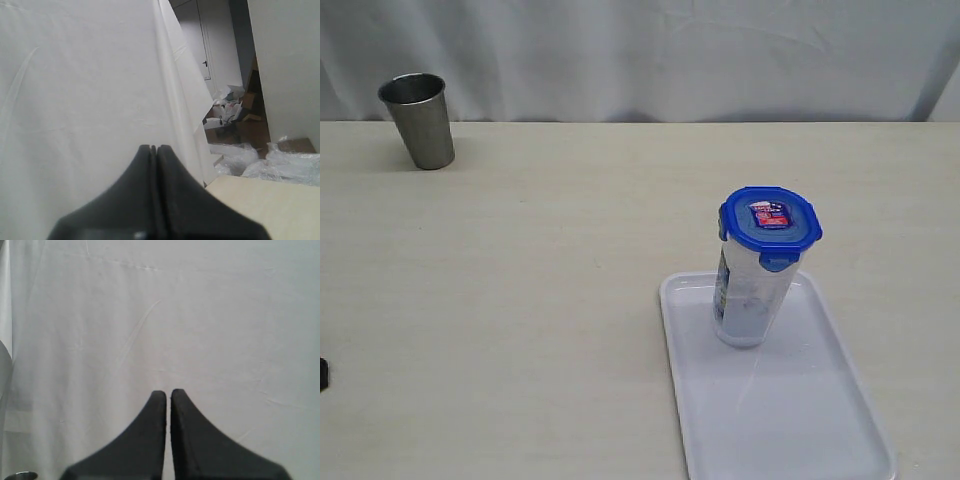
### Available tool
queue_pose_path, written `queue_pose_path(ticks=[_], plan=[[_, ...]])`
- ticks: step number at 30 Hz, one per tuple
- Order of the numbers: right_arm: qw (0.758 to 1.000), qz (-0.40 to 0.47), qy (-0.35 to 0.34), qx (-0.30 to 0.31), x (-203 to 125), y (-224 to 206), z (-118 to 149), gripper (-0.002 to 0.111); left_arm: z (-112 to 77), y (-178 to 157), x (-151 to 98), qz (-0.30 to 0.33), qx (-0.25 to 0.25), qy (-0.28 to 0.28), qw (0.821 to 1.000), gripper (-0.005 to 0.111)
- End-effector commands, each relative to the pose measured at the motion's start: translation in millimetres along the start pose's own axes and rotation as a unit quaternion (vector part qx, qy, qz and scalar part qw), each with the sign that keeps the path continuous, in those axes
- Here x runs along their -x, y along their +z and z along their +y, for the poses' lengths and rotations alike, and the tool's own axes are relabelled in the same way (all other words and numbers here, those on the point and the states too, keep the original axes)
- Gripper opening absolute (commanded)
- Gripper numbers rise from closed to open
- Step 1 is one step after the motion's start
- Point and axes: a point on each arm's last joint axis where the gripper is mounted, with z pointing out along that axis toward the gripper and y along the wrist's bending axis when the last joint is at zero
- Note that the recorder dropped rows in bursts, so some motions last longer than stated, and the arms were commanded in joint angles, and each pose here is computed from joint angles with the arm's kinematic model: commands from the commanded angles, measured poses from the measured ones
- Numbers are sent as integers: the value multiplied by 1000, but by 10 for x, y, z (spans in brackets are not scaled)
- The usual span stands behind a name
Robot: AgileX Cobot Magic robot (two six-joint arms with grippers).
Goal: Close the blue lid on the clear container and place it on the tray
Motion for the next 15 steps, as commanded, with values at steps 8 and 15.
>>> queue_pose_path(ticks=[8, 15], plan=[[1000, 0, 1, -1, -11, -7, -3, 5, -31, -8, 1, -1, -14, 6, 1000, 0], [1000, 0, 1, -1, -11, -7, -3, 5, -26, -9, 0, -1, -12, 6, 1000, 0]])
